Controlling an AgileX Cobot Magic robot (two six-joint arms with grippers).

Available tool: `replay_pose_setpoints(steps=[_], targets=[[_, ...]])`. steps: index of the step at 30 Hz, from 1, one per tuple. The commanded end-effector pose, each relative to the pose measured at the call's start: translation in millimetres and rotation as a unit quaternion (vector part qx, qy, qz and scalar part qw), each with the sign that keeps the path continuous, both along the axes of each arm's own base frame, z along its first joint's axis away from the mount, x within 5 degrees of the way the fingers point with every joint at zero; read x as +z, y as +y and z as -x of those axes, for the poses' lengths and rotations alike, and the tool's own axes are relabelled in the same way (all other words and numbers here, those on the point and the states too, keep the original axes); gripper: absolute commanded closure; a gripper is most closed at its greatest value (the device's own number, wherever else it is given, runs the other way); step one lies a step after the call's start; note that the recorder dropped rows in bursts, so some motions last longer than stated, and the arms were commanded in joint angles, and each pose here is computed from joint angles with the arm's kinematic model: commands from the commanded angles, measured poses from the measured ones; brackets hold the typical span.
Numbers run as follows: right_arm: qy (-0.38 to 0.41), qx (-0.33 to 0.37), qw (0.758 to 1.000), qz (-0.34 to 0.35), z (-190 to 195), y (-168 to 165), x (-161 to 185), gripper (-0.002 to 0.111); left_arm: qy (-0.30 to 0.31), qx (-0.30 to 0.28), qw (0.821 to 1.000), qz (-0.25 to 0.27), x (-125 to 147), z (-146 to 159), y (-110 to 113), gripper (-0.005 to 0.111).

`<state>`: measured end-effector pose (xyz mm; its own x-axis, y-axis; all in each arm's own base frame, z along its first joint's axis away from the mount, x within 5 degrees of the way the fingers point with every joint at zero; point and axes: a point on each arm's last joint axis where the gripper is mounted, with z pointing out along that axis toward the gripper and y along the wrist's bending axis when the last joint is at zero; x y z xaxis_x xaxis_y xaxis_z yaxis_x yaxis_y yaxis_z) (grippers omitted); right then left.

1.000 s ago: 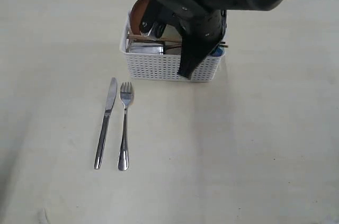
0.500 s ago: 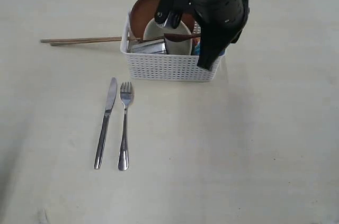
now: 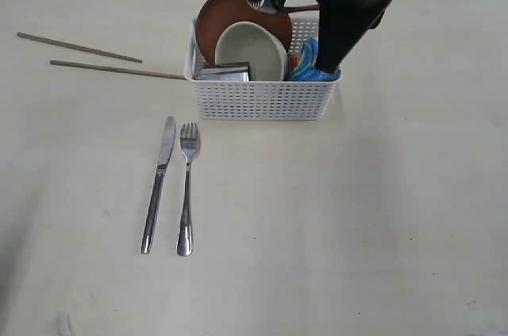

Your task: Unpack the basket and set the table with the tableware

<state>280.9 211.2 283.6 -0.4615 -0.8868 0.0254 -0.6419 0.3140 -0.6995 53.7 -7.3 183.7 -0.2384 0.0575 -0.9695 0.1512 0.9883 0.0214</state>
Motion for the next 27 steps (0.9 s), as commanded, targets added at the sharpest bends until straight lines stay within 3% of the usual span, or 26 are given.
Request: replay_pose_setpoints(steps=[1, 7, 17, 24, 27], targets=[[-0.044, -0.022, 0.998, -0.036, 8.5, -16.4, 32.7, 0.109, -0.006, 0.001, 1.000, 0.002, 0.5, 0.2, 0.1, 0.107], [-0.028, -0.153, 0.978, -0.136, -3.0, -58.2, 38.9, 0.109, -0.006, 0.001, 1.000, 0.002, 0.5, 0.2, 0.1, 0.107], [0.061, -0.351, 0.897, -0.263, -25.6, -138.0, 20.8, 0.109, -0.006, 0.001, 1.000, 0.002, 0.5, 0.2, 0.1, 0.107], [0.146, -0.415, 0.871, -0.217, -3.3, -169.2, -35.1, 0.109, -0.006, 0.001, 1.000, 0.002, 0.5, 0.2, 0.1, 0.107], [0.149, -0.399, 0.877, -0.223, 3.5, -170.2, -60.8, 0.109, -0.006, 0.001, 1.000, 0.002, 0.5, 0.2, 0.1, 0.107]])
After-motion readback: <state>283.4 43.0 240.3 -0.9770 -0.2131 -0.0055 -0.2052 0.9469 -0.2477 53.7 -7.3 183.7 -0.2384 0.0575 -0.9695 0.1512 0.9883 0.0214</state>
